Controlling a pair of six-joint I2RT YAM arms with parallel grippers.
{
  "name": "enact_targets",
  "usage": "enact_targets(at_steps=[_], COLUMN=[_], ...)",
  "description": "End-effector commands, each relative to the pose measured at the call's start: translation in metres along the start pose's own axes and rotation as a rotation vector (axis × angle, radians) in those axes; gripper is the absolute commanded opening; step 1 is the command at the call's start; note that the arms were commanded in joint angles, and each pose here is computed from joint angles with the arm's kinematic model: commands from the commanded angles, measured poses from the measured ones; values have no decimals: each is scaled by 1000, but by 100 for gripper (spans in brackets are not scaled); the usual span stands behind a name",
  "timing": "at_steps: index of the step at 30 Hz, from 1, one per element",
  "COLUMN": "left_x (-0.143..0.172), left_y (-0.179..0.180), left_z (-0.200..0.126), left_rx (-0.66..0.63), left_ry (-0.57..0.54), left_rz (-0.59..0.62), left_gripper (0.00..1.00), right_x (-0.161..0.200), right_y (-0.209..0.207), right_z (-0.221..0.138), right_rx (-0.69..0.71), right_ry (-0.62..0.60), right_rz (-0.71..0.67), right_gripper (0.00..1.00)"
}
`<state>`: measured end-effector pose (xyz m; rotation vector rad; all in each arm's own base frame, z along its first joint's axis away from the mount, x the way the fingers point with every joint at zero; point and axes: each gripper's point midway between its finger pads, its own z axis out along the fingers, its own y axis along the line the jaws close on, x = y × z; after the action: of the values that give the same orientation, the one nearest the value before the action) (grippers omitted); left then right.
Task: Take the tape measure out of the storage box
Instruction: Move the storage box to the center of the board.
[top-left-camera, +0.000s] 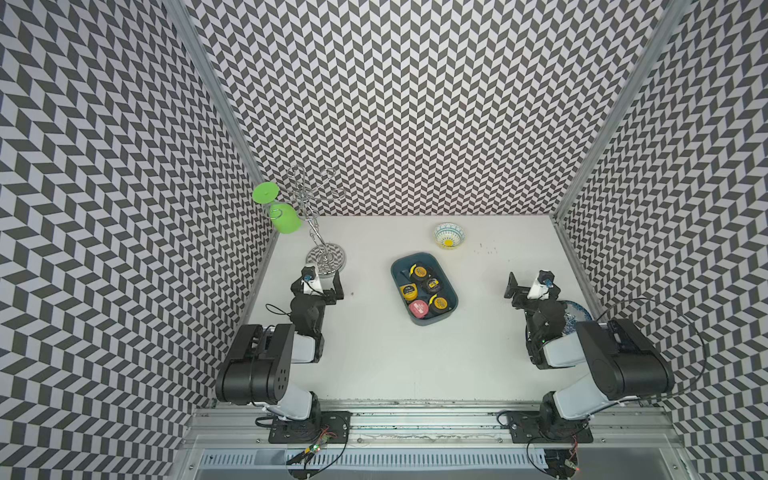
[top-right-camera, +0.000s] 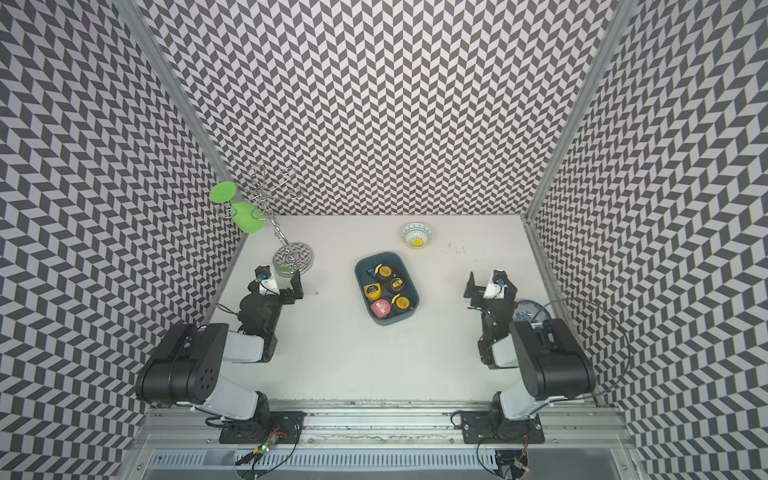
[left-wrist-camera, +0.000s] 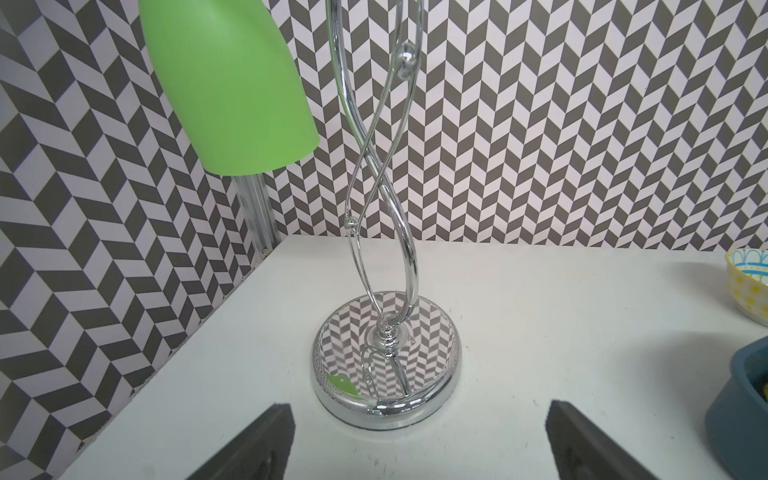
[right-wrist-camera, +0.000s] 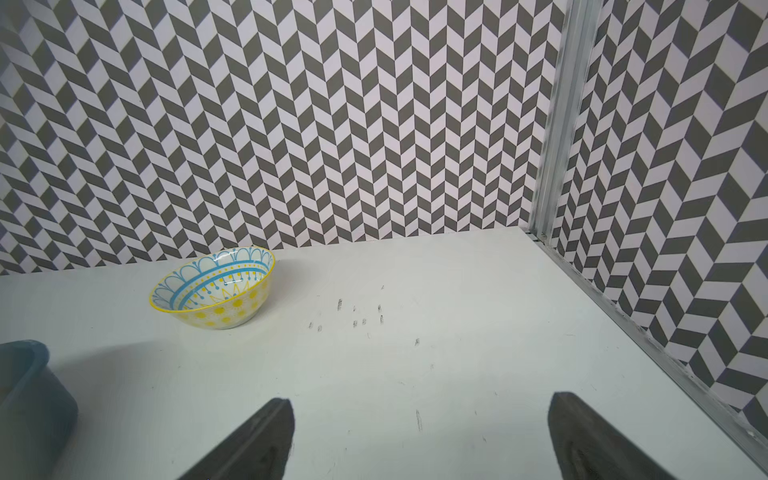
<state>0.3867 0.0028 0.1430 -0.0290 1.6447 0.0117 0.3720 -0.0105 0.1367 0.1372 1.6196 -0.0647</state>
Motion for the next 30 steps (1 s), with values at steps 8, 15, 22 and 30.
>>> enact_targets(at_steps=[8,15,22,30], left_x=[2,1,-6,-24], left_y=[-2,-2,-26,-86], left_z=[0,0,30,31], left_rx=[2,2,85,207], left_ry=[2,0,155,312], left_rz=[13,13,62,-36], left_gripper=[100,100,100,100], right_x=[-14,-15,-29,-32], right_y=[1,1,1,17], right_z=[2,1,6,34], right_rx=[-7,-9,4,20], right_ry=[-47,-50,-63,188], right_rz=[10,9,14,82], right_gripper=[100,100,100,100])
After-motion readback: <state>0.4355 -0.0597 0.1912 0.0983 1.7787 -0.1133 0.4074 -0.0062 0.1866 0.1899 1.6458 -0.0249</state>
